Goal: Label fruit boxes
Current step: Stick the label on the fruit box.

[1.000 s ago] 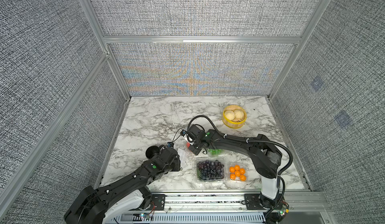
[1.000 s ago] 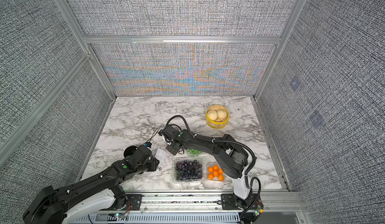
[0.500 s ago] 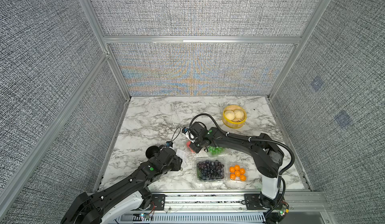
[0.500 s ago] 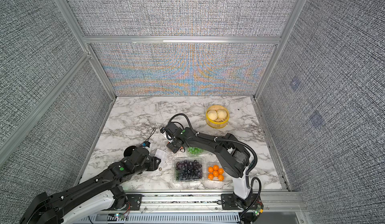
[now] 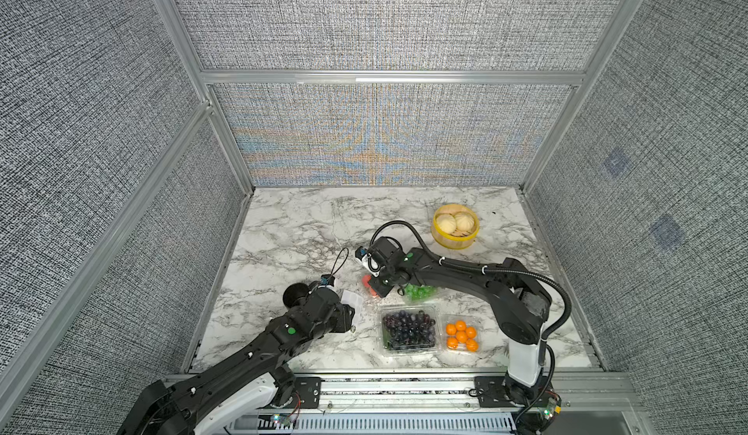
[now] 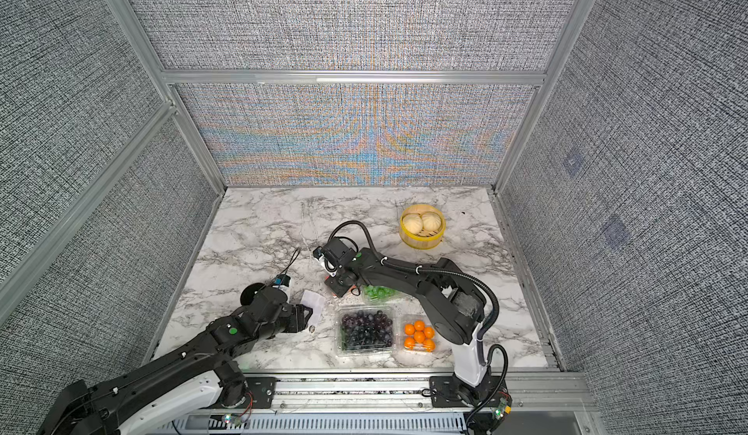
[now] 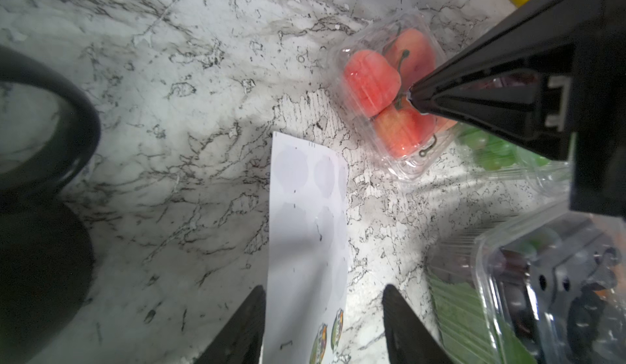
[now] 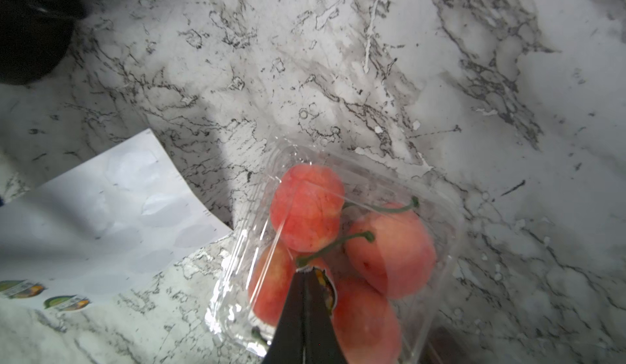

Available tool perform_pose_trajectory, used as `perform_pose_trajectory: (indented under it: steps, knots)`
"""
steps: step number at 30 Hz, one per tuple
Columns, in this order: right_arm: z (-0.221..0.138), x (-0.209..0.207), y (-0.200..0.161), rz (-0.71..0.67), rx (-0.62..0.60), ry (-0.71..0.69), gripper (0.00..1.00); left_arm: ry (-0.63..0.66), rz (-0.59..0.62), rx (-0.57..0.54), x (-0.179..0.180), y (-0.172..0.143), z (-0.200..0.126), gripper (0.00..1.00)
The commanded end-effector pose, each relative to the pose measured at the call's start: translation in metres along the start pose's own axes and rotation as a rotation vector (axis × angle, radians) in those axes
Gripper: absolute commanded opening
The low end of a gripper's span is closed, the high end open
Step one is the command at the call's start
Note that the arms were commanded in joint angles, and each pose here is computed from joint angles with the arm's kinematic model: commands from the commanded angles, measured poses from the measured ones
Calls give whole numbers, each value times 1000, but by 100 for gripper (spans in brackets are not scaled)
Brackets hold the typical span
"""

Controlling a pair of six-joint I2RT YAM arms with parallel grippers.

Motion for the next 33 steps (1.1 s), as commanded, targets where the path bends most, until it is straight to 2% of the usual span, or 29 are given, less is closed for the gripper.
perform_pose_trajectory:
  steps: [1, 14, 19, 21, 26, 33]
  knots:
    - [6, -8, -9, -1, 50, -58, 0, 1, 8, 12, 2, -3, 0, 56]
    - [1, -13, -20, 7, 74, -115, 0, 1, 19, -6, 0, 1, -2, 57]
    - [5, 0, -17, -18, 55, -44, 5, 8, 20, -4, 1, 1, 0, 58]
    - [1, 5, -13, -32, 42, -37, 10, 21, 21, 2, 3, 0, 1, 68]
    - [-6, 9, -15, -52, 37, -36, 23, 25, 21, 2, 2, 1, 2, 83]
    - [-7, 5, -14, -60, 33, -70, 25, 23, 23, 3, 2, 1, 2, 84]
Point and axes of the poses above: each gripper's point midway between its finger pads, its own z axis out along the fingers, its own x axis along the line the jaws close on, y = z × x, the point moved 3 cm from there along -z, back along the fingers, and after that the axes turned 11 degrees about -z, right-handed, at the moved point
